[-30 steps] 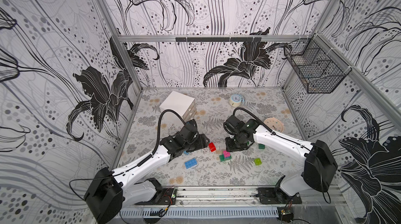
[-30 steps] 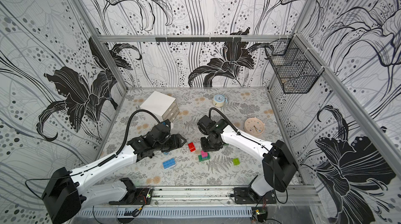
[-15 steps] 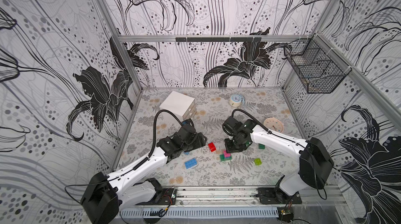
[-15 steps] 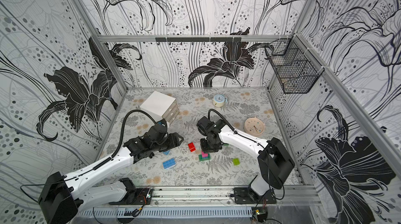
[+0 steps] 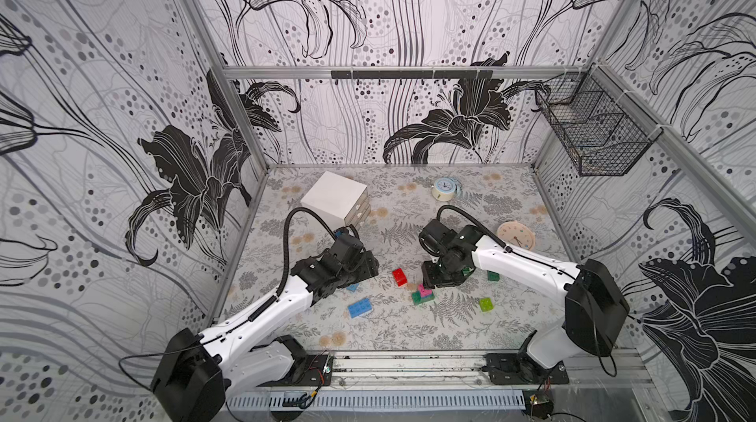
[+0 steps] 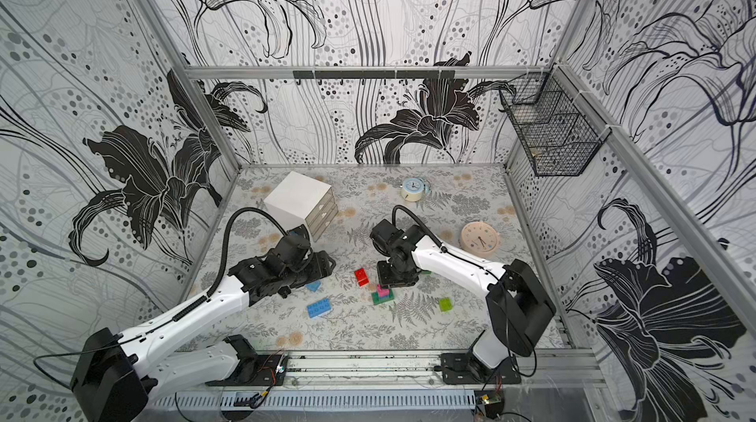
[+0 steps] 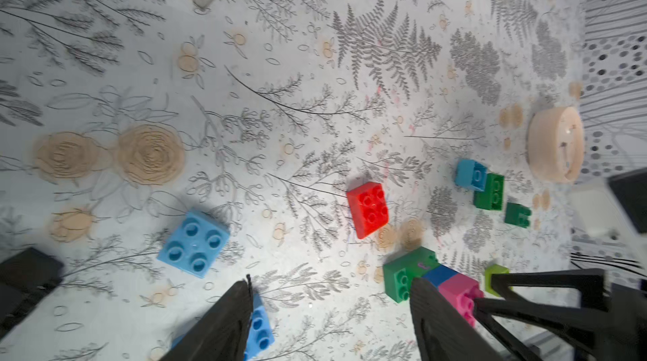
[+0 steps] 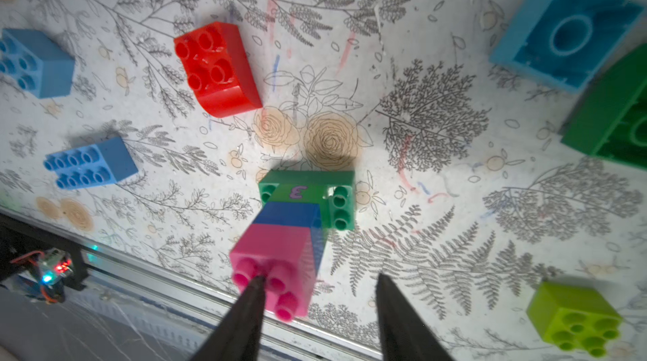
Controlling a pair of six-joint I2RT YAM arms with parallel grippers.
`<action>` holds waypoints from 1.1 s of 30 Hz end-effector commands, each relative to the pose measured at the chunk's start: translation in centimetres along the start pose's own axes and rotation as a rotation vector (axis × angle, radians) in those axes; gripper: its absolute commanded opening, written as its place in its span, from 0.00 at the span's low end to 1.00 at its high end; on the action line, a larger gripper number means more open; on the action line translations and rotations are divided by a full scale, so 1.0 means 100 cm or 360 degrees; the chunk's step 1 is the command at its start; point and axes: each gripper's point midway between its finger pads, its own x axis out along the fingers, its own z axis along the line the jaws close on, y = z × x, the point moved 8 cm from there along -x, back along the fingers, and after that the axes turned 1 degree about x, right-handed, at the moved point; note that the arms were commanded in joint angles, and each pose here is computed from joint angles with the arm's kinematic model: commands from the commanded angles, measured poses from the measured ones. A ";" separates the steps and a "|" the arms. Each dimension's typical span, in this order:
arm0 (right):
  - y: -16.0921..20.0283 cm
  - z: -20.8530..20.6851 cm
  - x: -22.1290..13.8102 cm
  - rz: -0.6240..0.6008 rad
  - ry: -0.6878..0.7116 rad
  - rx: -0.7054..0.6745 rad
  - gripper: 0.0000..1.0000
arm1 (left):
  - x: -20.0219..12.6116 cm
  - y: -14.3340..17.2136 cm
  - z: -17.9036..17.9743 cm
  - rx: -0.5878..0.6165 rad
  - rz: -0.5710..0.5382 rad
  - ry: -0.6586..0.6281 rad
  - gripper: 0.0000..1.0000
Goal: Assemble the number 1 with lego
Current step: Pick up the lego brick from the center of the board.
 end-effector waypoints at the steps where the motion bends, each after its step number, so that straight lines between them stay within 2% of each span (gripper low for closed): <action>1: -0.013 0.013 -0.053 -0.0275 -0.0079 -0.0059 0.67 | 0.000 -0.008 0.011 0.0171 0.0024 -0.0178 0.77; 4: -0.015 0.014 -0.067 -0.0328 -0.0081 -0.0084 0.68 | 0.007 -0.012 0.024 0.0220 0.0103 -0.0286 0.78; 9: -0.011 0.005 -0.064 -0.0338 -0.0057 -0.0053 0.68 | 0.025 -0.013 0.033 0.0326 0.0266 -0.0368 0.81; 16: -0.005 -0.005 -0.066 -0.0359 -0.0055 -0.0010 0.66 | 0.052 -0.009 0.033 0.0453 0.0444 -0.0397 0.73; 19: -0.003 -0.009 -0.067 -0.0368 -0.0051 0.0008 0.66 | 0.059 -0.005 0.039 0.0501 0.0518 -0.0471 0.69; 33: 0.005 -0.017 -0.062 -0.0357 -0.0041 0.0066 0.64 | 0.080 -0.001 0.043 0.0576 0.0607 -0.0477 0.51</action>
